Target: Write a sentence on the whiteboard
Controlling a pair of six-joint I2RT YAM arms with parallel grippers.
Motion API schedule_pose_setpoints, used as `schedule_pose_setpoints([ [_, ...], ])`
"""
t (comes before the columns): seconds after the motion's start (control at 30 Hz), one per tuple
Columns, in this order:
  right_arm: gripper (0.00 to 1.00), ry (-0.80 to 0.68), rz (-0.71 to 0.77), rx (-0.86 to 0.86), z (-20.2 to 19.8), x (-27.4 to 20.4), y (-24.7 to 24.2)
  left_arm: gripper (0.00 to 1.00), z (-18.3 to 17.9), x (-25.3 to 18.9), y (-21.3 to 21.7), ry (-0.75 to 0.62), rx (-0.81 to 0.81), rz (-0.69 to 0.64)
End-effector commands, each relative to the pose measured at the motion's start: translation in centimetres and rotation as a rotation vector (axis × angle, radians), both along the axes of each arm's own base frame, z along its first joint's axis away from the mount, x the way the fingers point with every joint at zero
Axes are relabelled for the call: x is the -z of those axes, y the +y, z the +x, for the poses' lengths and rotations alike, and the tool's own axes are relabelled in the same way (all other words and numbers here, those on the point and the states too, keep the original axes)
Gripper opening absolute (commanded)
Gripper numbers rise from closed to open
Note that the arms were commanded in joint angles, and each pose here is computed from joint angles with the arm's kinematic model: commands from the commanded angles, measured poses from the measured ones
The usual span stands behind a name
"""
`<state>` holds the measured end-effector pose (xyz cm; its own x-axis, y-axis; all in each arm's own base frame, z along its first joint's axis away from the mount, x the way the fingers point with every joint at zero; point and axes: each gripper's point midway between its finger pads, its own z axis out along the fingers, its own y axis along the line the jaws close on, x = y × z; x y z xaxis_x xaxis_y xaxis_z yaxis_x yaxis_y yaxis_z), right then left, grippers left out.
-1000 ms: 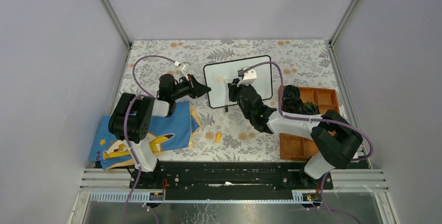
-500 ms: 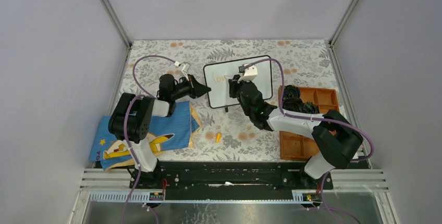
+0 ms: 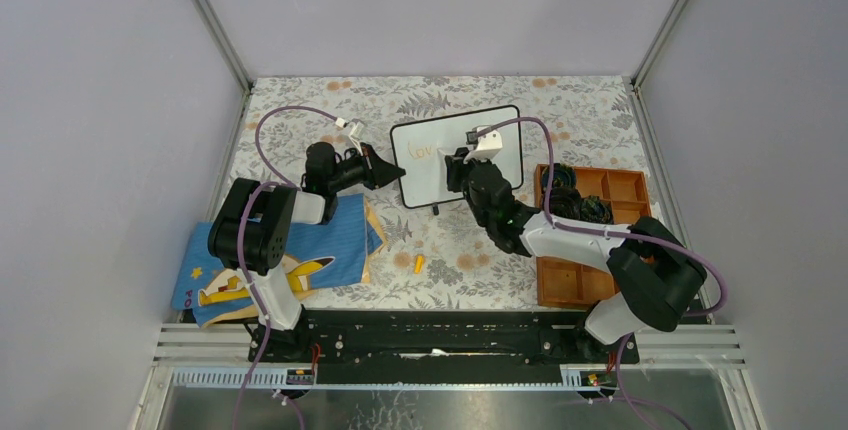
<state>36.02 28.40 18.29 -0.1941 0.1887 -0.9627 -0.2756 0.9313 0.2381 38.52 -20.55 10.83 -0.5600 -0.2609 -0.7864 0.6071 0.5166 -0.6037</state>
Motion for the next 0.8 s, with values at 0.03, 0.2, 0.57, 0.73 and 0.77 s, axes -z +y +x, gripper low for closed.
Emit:
schedule_pose_setpoints([
  [0.03, 0.00, -0.029, 0.075, -0.013, -0.1, -1.9, 0.0, 0.00, -0.1, 0.7, 0.0, 0.018, -0.009, 0.030],
  [0.2, 0.00, -0.034, 0.092, -0.015, 0.0, -2.2, 0.2, 0.00, -0.2, 0.7, -0.1, 0.017, -0.008, 0.032],
  [0.57, 0.00, -0.065, 0.111, -0.012, 0.4, -3.5, 0.5, 0.00, -0.1, 0.7, 0.0, 0.016, -0.010, 0.033],
  [0.73, 0.00, -0.057, 0.100, 0.009, 0.8, -3.1, 0.4, 0.00, -0.1, 0.7, -0.1, 0.015, -0.010, 0.035],
  [0.77, 0.00, -0.057, 0.100, 0.010, 0.8, -3.0, 0.4, 0.00, -0.1, 0.7, -0.1, 0.015, -0.010, 0.035],
])
